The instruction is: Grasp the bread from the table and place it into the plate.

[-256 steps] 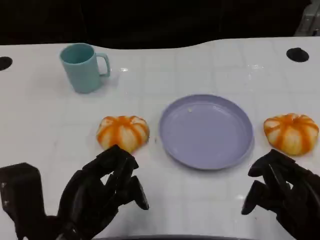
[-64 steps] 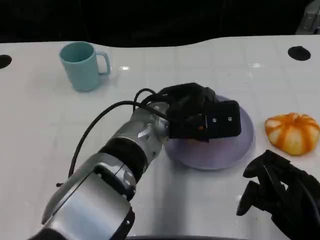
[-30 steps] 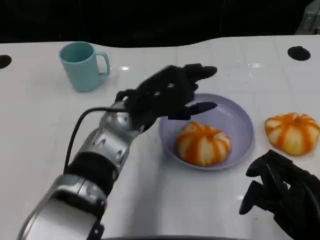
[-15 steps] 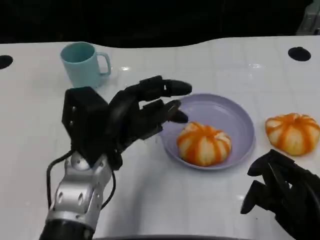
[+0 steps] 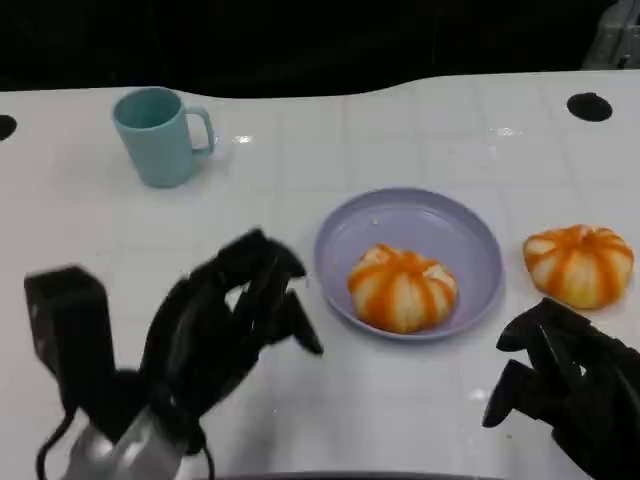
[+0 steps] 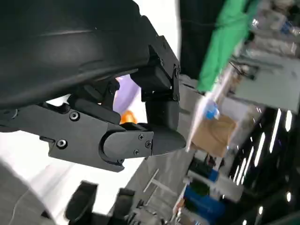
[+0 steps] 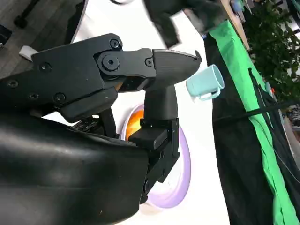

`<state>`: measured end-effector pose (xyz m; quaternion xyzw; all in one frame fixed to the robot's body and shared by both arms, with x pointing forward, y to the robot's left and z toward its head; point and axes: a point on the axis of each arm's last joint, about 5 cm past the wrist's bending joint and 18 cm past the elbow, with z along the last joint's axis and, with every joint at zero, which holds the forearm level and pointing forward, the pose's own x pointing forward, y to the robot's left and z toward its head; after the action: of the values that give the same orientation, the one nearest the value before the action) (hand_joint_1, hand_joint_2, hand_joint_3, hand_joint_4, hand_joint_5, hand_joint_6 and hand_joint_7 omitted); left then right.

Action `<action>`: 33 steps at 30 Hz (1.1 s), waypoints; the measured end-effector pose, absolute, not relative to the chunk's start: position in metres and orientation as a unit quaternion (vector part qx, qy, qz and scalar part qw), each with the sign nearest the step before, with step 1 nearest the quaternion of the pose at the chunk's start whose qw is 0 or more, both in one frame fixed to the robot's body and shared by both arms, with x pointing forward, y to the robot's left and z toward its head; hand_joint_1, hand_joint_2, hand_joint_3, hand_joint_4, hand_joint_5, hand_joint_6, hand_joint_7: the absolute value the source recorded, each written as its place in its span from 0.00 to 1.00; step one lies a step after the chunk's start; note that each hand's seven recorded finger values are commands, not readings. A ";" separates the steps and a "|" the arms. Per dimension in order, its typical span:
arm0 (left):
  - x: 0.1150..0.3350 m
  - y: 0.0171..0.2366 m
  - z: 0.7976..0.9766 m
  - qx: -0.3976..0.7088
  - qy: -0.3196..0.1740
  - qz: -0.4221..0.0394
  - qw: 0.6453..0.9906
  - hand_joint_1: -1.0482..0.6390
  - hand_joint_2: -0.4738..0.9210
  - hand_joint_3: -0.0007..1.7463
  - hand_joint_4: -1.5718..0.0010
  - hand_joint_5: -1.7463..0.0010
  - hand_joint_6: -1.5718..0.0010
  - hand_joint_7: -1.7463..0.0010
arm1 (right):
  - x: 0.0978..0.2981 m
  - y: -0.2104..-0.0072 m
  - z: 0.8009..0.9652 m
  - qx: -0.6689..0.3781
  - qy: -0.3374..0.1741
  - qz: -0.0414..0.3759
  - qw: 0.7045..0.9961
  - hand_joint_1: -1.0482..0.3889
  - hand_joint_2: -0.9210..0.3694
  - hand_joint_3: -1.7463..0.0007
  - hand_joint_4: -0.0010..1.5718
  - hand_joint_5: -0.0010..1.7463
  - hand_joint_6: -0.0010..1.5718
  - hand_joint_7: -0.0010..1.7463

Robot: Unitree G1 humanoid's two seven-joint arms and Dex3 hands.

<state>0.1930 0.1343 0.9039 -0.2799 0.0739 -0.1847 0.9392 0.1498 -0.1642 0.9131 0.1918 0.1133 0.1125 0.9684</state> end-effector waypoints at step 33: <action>0.165 0.145 0.897 -0.301 0.118 -0.148 0.934 0.30 1.00 0.27 0.42 0.00 0.54 0.00 | 0.149 -0.166 0.914 0.193 0.110 0.111 0.969 0.42 0.00 0.79 0.40 1.00 0.32 0.91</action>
<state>0.1649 0.1454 0.8970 -0.3013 0.1184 -0.1480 0.9345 0.1495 -0.1659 0.9141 0.1934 0.1096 0.1114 0.9686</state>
